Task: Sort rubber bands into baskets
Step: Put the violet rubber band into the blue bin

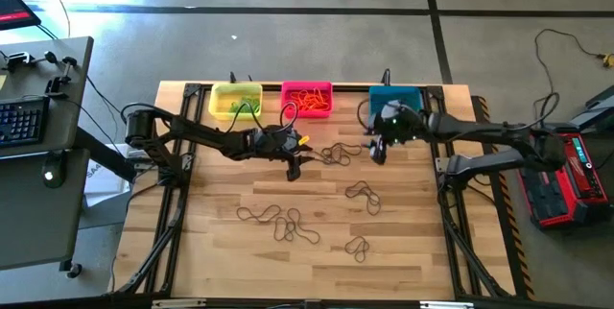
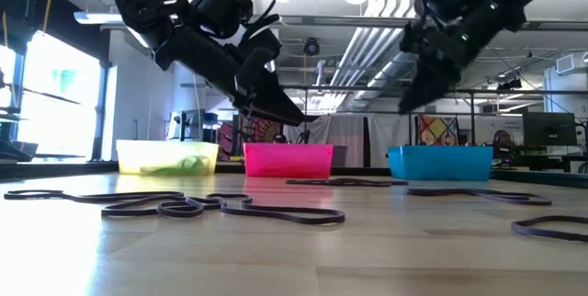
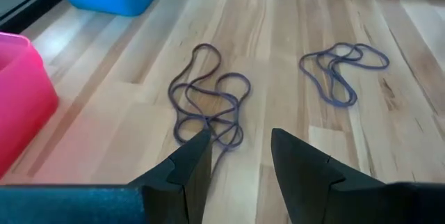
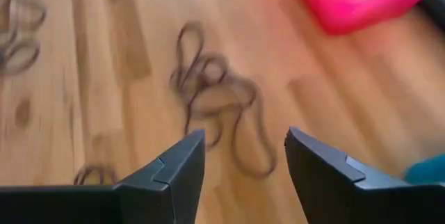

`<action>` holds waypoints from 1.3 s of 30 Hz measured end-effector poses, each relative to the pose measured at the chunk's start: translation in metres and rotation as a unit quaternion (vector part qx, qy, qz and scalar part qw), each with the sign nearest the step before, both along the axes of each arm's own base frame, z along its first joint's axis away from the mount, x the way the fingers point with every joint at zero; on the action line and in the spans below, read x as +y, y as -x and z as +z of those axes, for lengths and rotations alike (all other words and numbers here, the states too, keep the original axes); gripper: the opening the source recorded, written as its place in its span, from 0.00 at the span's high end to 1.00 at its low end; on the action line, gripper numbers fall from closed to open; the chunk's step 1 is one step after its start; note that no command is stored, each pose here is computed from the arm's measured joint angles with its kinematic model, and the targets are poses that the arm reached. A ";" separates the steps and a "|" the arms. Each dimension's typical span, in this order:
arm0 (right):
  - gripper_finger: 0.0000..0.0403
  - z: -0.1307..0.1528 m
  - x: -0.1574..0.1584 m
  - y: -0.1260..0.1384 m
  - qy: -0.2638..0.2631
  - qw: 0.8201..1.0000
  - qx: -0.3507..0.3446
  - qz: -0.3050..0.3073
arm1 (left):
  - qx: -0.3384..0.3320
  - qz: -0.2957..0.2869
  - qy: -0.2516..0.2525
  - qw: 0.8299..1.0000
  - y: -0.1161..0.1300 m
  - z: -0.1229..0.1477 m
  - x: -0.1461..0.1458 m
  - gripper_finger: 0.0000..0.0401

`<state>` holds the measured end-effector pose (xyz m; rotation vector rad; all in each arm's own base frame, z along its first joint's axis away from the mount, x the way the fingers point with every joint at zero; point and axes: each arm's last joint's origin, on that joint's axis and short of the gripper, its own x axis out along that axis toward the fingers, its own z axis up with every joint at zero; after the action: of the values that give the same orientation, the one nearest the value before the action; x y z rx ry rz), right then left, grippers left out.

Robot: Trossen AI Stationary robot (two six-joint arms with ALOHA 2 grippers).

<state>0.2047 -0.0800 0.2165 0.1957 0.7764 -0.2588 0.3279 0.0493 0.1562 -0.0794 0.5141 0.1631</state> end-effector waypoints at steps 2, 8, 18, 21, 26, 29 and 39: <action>0.53 -0.012 0.005 0.002 -0.006 1.000 0.014 0.011 | -0.001 0.001 0.002 1.000 0.000 0.000 0.000 0.64; 0.53 -0.038 0.011 -0.005 -0.003 1.000 0.012 -0.011 | -0.004 0.002 -0.002 1.000 0.000 0.001 0.001 0.64; 0.45 -0.067 0.013 -0.037 0.006 0.996 0.084 -0.028 | -0.004 0.003 -0.003 1.000 0.000 0.001 0.001 0.64; 0.40 -0.071 0.011 -0.046 0.013 0.995 0.095 -0.024 | -0.002 0.003 -0.003 1.000 0.000 0.000 0.001 0.64; 0.38 -0.074 0.008 -0.052 0.046 0.992 0.113 -0.001 | -0.001 0.003 -0.003 1.000 0.000 0.000 0.001 0.64; 0.38 -0.080 0.007 -0.052 0.051 0.990 0.127 0.013 | 0.000 0.003 -0.003 1.000 0.000 0.000 0.001 0.64; 0.38 -0.095 0.005 -0.057 0.048 0.988 0.145 0.022 | 0.001 0.000 -0.007 1.000 0.000 0.000 0.001 0.64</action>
<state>0.2615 -0.0747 0.1216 0.0501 1.0529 -0.2849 0.3277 0.0505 0.1562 -0.0655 0.5152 0.1675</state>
